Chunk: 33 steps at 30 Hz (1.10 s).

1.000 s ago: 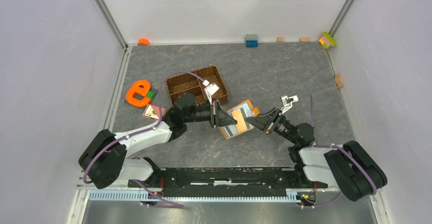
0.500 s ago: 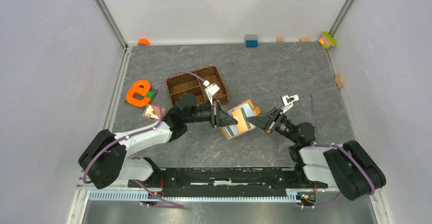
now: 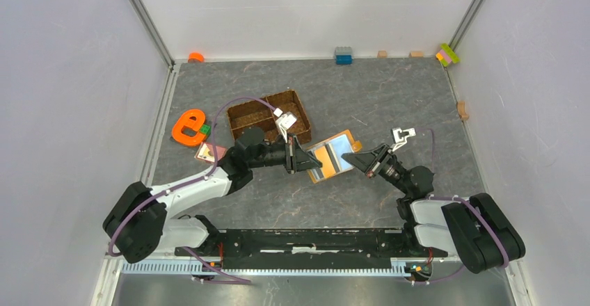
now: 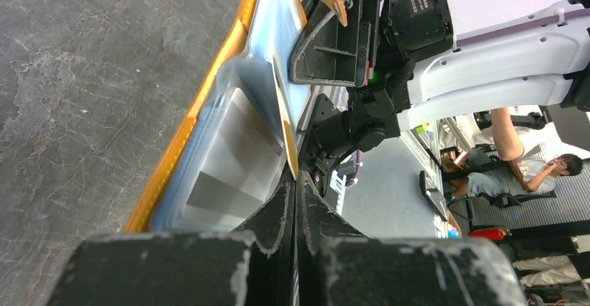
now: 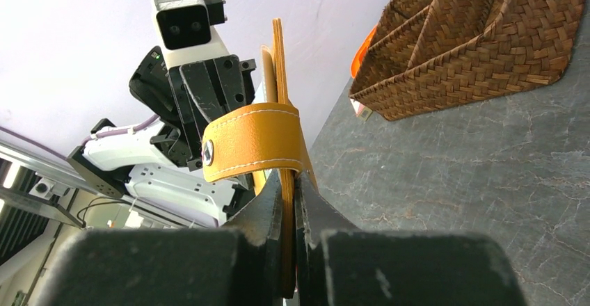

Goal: Take the credit cards out of the card holder
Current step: Remove the credit card from the card holder.

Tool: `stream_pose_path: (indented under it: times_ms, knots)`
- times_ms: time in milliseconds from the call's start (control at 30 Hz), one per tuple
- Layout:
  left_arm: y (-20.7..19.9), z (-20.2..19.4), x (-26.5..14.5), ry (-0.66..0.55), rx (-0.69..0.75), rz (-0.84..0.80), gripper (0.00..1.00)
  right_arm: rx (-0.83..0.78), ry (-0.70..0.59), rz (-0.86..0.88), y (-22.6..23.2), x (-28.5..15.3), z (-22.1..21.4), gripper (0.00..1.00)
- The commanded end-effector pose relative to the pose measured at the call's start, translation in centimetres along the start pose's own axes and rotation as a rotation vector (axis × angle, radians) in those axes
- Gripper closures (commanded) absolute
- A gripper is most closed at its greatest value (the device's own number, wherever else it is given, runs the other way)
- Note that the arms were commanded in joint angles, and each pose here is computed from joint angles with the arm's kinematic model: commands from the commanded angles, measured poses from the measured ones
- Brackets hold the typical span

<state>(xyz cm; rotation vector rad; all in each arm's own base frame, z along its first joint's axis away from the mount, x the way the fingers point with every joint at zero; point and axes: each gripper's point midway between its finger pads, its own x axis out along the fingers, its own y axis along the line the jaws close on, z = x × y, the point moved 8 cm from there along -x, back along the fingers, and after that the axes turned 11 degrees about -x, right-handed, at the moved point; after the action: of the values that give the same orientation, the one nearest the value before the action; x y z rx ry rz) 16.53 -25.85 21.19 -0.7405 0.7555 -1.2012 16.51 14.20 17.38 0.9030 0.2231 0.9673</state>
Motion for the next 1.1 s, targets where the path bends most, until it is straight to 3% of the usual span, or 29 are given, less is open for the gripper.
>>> stream_pose_path:
  times_ms: [0,267,367,467,633,900,1000,1067]
  knots:
    - [-1.5,1.4,-0.3,-0.048,0.095,-0.044,0.98,-0.214,-0.187,0.253,4.4,-2.0,1.4,1.0]
    - [-1.3,1.4,0.3,-0.023,0.071,-0.063,0.92,-0.219,-0.146,0.303,4.9,-1.3,1.1,1.0]
    - [-1.3,1.4,0.2,-0.03,0.073,-0.059,0.86,-0.215,-0.138,0.305,4.9,-1.2,1.0,1.0]
    - [-1.2,1.4,0.2,-0.035,0.071,-0.049,0.7,-0.209,-0.138,0.311,5.0,-1.2,0.9,1.0]
    - [-1.0,1.4,0.2,-0.037,0.069,-0.042,0.64,-0.202,-0.135,0.316,5.1,-1.2,0.9,1.0]
    - [-0.3,1.4,0.6,-0.047,0.051,-0.003,0.69,-0.2,-0.126,0.32,5.1,-1.0,0.8,1.0]
    - [0.2,1.6,0.6,-0.06,0.054,0.038,0.91,-0.206,-0.123,0.296,4.7,-1.0,0.7,1.0]
    - [0.5,1.7,0.4,-0.074,0.047,0.068,0.98,-0.219,-0.131,0.289,4.7,-1.1,0.7,1.0]
